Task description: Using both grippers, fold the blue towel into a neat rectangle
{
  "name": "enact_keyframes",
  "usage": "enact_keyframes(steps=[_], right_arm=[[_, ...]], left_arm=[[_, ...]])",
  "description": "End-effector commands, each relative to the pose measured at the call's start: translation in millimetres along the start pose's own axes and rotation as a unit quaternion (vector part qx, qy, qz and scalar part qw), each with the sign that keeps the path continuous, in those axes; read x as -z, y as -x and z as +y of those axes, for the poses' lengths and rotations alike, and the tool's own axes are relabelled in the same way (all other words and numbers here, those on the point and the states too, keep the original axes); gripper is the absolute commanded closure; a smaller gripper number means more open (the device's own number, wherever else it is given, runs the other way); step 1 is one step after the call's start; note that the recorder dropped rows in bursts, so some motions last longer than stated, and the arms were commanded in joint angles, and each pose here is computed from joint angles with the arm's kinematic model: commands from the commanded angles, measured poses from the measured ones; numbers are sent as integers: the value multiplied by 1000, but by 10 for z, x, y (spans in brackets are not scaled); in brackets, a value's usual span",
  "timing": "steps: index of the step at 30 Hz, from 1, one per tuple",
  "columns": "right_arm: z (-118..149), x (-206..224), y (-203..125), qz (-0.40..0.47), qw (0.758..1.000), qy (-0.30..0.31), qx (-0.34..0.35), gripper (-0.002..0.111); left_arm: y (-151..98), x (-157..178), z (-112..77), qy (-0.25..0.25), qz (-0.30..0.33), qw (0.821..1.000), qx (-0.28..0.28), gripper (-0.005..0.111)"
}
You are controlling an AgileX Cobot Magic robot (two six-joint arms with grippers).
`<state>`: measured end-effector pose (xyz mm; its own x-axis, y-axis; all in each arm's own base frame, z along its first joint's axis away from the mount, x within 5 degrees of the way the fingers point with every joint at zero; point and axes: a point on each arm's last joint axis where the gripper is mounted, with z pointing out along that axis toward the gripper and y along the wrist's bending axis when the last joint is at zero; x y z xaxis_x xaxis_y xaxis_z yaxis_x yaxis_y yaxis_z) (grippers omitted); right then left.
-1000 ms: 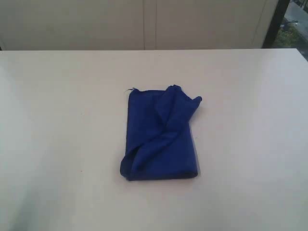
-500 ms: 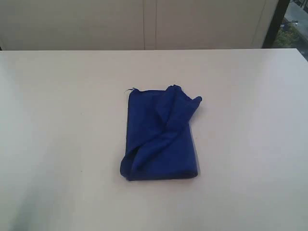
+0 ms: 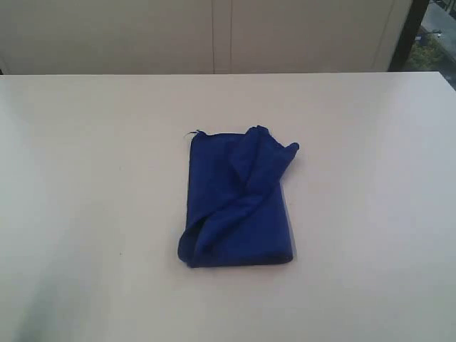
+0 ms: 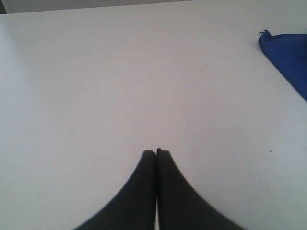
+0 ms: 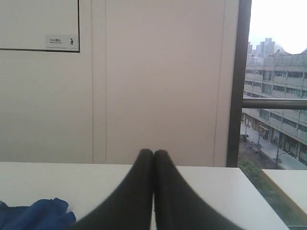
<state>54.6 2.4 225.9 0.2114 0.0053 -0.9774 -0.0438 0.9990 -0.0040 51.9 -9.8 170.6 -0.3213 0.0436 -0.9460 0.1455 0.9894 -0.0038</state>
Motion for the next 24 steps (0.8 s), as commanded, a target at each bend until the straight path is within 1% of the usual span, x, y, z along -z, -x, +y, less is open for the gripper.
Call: enact_keyframes(steps=[1, 5, 8, 10, 11, 13, 16, 24], right_arm=[[-2, 6, -4, 37, 999, -2, 4, 108], [-2, -3, 192, 82, 997, -1, 6, 108], [-4, -132, 417, 134, 991, -1, 9, 108], [-5, -251, 570, 187, 982, -3, -6, 108], [-6, -352, 672, 227, 974, -6, -18, 108], [-4, -518, 817, 262, 965, -5, -22, 108], [-6, -710, 922, 260, 965, -5, -21, 108], [-8, -742, 885, 261, 965, -6, -19, 108]], left_arm=[[-14, -4, 0, 0, -1, 1000, 6, 107], [-14, -4, 0, 0, -1, 1000, 6, 107], [-14, -4, 0, 0, -1, 1000, 6, 107], [-14, -4, 0, 0, -1, 1000, 6, 107], [-14, -4, 0, 0, -1, 1000, 6, 107], [-14, -4, 0, 0, -1, 1000, 6, 107], [-14, -4, 0, 0, -1, 1000, 6, 107], [-14, -4, 0, 0, -1, 1000, 6, 107]])
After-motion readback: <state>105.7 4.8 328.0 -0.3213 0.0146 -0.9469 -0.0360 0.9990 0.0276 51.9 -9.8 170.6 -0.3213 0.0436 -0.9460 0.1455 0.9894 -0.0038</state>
